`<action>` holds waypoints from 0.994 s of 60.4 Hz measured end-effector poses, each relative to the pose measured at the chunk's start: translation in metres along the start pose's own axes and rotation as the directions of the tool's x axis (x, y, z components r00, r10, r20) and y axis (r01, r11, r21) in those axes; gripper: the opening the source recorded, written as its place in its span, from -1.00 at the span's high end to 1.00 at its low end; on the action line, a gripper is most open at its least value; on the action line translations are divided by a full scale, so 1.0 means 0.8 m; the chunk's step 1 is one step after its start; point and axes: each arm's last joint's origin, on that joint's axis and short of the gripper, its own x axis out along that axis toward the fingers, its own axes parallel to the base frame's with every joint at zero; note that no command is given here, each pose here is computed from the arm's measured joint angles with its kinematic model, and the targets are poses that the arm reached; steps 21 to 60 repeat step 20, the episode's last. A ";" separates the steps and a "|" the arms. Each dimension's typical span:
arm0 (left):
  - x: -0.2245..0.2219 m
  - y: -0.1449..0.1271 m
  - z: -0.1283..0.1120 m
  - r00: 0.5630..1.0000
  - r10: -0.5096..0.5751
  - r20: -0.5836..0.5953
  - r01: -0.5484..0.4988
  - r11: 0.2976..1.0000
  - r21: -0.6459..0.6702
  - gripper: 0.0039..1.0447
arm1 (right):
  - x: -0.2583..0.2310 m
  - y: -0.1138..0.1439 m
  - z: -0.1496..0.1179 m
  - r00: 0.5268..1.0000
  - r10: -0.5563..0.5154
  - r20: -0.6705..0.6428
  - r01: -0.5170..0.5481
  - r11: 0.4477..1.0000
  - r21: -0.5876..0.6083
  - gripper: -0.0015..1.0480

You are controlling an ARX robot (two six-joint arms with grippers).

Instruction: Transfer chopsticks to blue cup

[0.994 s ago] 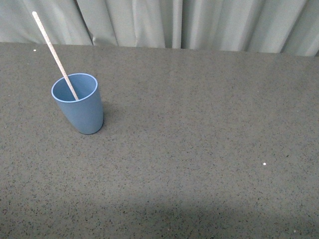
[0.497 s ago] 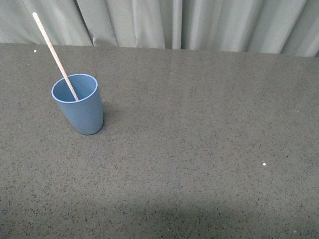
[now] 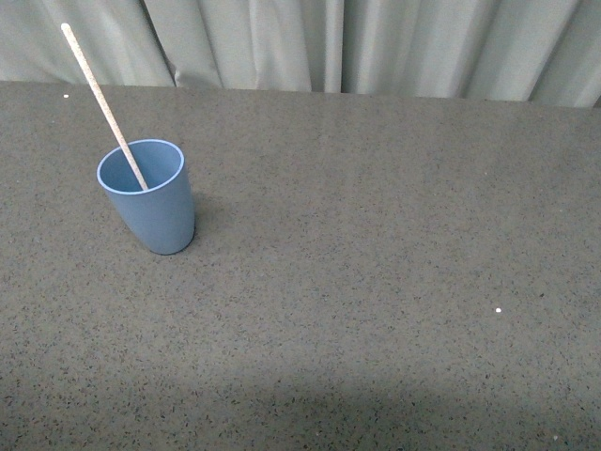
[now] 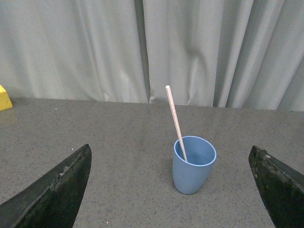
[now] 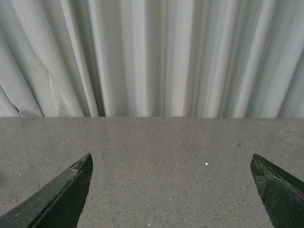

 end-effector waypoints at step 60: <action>0.000 0.000 0.000 1.000 0.000 0.000 0.000 1.000 0.000 -0.88 | 0.000 0.000 0.000 1.000 0.000 0.000 0.000 1.000 0.000 -0.82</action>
